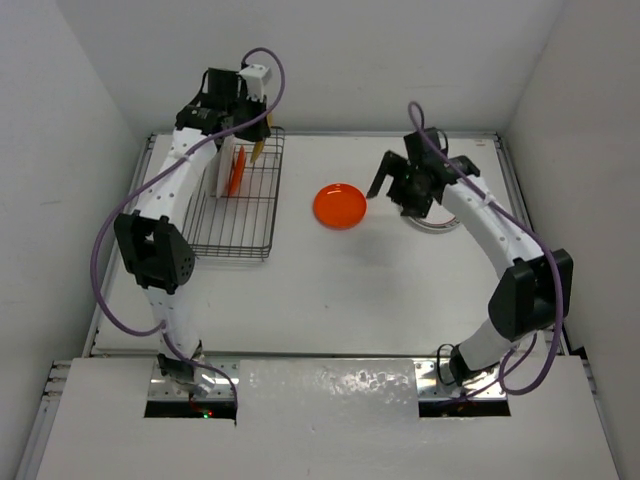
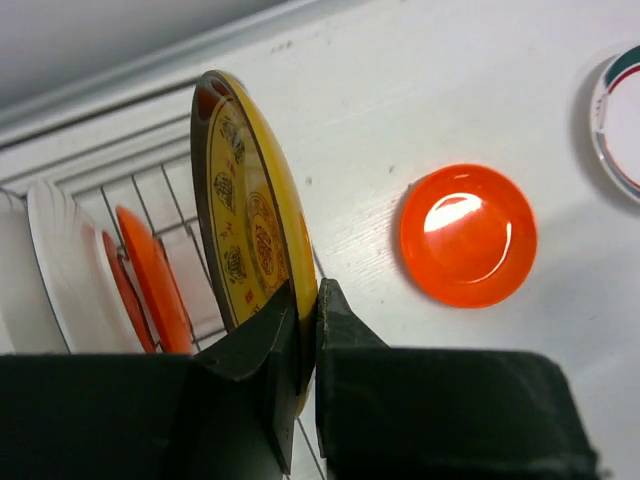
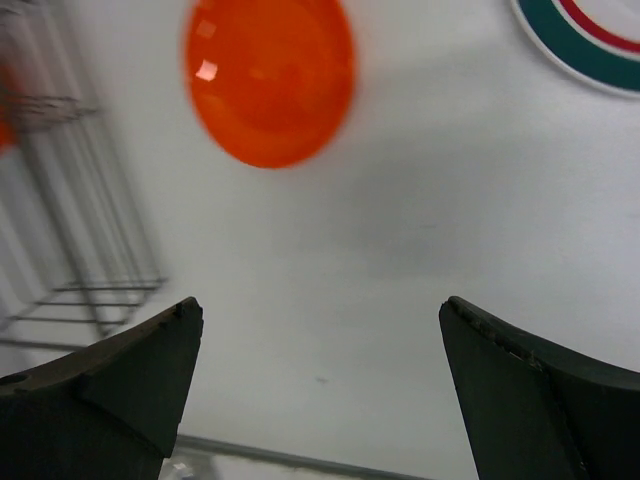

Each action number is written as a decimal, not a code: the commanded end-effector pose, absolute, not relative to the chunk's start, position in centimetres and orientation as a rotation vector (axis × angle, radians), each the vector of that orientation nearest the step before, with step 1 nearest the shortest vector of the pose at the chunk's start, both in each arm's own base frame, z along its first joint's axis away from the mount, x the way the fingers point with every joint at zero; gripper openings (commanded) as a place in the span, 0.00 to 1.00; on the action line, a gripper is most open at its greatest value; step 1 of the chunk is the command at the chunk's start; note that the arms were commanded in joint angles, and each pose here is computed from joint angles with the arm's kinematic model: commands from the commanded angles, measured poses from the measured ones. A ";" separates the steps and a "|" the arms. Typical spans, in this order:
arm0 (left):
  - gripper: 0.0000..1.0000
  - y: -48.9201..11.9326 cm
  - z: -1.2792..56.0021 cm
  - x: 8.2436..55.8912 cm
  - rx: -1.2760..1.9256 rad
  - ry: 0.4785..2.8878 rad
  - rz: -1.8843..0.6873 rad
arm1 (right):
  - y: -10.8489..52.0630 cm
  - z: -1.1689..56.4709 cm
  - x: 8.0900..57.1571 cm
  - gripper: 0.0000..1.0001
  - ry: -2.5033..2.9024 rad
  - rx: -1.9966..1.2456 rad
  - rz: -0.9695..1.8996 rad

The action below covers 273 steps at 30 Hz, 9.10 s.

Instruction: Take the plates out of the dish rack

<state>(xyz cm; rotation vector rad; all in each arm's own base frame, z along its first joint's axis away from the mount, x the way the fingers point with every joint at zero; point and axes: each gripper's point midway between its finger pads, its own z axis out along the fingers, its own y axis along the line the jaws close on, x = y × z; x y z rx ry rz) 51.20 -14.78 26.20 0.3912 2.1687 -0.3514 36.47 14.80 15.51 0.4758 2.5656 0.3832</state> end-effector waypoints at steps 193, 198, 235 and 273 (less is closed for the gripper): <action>1.00 -18.3 29.9 34.6 0.102 2.083 -0.056 | 18.9 14.1 52.1 0.00 2.289 0.421 0.898; 1.00 -14.1 31.1 34.5 -0.025 2.132 -0.024 | 20.4 10.8 52.3 0.03 2.353 0.305 0.839; 0.72 -6.1 25.4 51.0 -0.217 2.279 -0.061 | 16.5 12.2 37.9 0.99 2.674 0.031 0.337; 0.00 -3.9 23.0 53.3 0.043 2.306 0.103 | 16.2 10.2 36.3 0.99 2.725 0.073 0.277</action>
